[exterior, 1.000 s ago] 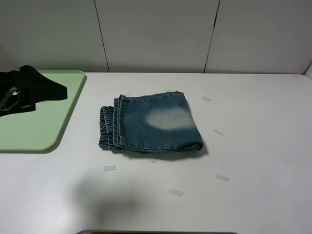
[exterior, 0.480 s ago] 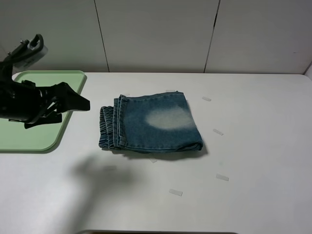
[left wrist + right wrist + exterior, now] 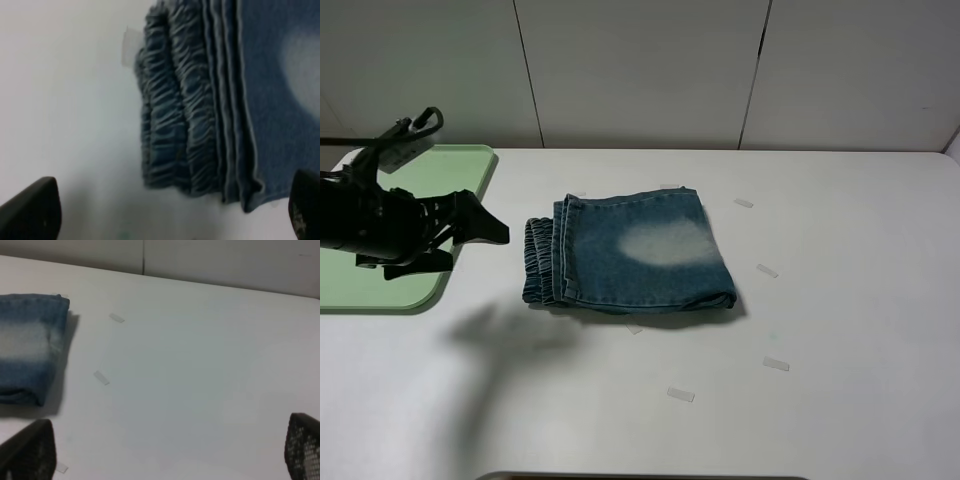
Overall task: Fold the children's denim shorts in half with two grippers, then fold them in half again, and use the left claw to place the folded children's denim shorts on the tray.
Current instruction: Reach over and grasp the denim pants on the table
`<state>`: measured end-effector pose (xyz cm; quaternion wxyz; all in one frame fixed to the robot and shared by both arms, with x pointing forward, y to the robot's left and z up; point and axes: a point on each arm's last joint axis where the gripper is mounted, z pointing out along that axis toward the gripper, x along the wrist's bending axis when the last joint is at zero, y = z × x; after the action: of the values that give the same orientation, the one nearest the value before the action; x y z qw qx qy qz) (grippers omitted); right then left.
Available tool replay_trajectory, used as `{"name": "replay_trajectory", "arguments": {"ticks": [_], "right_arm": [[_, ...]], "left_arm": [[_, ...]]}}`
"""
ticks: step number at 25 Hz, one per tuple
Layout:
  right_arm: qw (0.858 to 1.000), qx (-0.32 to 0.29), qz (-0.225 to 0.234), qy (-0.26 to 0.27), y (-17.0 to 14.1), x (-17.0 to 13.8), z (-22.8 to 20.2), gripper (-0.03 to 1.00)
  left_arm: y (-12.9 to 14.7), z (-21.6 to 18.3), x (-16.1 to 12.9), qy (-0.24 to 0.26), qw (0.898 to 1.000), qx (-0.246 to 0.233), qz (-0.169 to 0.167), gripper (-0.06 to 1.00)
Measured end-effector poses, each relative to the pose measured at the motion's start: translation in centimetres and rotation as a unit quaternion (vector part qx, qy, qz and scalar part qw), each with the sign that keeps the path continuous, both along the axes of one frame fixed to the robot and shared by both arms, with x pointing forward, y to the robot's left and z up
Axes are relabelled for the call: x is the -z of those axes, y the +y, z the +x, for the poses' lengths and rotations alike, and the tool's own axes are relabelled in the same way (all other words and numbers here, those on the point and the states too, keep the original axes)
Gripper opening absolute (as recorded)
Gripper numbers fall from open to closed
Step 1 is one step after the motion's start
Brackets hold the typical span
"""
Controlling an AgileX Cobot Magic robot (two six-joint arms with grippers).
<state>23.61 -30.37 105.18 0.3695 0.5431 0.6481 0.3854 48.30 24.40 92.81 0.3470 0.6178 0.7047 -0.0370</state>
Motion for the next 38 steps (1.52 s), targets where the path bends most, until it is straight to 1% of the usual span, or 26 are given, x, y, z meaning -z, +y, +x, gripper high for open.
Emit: {"name": "replay_trajectory", "arguments": {"ticks": [4, 8, 10, 18, 22, 26, 30, 32, 35, 38], "right_arm": [[1.000, 0.000, 0.000, 0.000, 0.0, 0.0, 0.0, 0.69], [1.000, 0.000, 0.000, 0.000, 0.0, 0.0, 0.0, 0.69], [1.000, 0.000, 0.000, 0.000, 0.0, 0.0, 0.0, 0.69], [1.000, 0.000, 0.000, 0.000, 0.0, 0.0, 0.0, 0.69], [1.000, 0.000, 0.000, 0.000, 0.0, 0.0, 0.0, 0.69], [1.000, 0.000, 0.000, 0.000, 0.0, 0.0, 0.0, 0.69], [1.000, 0.000, 0.000, 0.000, 0.0, 0.0, 0.0, 0.69], [1.000, 0.000, 0.000, 0.000, 0.0, 0.0, 0.0, 0.69], [1.000, 0.000, 0.000, 0.000, 0.0, 0.0, 0.0, 0.69], [1.000, 0.000, 0.000, 0.000, 0.0, 0.0, 0.0, 0.69]], "left_arm": [[-0.3, 1.4, 1.2, 0.016, 1.000, 0.001, -0.012, 0.90], [-0.4, 2.6, 2.3, 0.031, 0.999, 0.002, -0.013, 0.90], [-0.6, 3.4, 2.8, 0.030, 0.999, 0.007, -0.013, 0.90], [-3.5, 5.6, 4.7, 0.024, 0.998, 0.035, -0.039, 0.90], [-4.7, 5.8, 5.8, 0.032, 0.997, 0.050, -0.039, 0.90], [-5.2, 6.0, 6.6, 0.039, 0.997, 0.058, -0.038, 0.90], [-6.3, 6.4, 6.9, 0.038, 0.995, 0.074, -0.047, 0.89], [-7.0, 6.6, 7.1, 0.039, 0.994, 0.083, -0.053, 0.86], [-7.7, 6.6, 7.4, 0.042, 0.993, 0.093, -0.057, 0.76], [-7.7, 6.6, 7.8, 0.047, 0.993, 0.092, -0.054, 0.57]]}}
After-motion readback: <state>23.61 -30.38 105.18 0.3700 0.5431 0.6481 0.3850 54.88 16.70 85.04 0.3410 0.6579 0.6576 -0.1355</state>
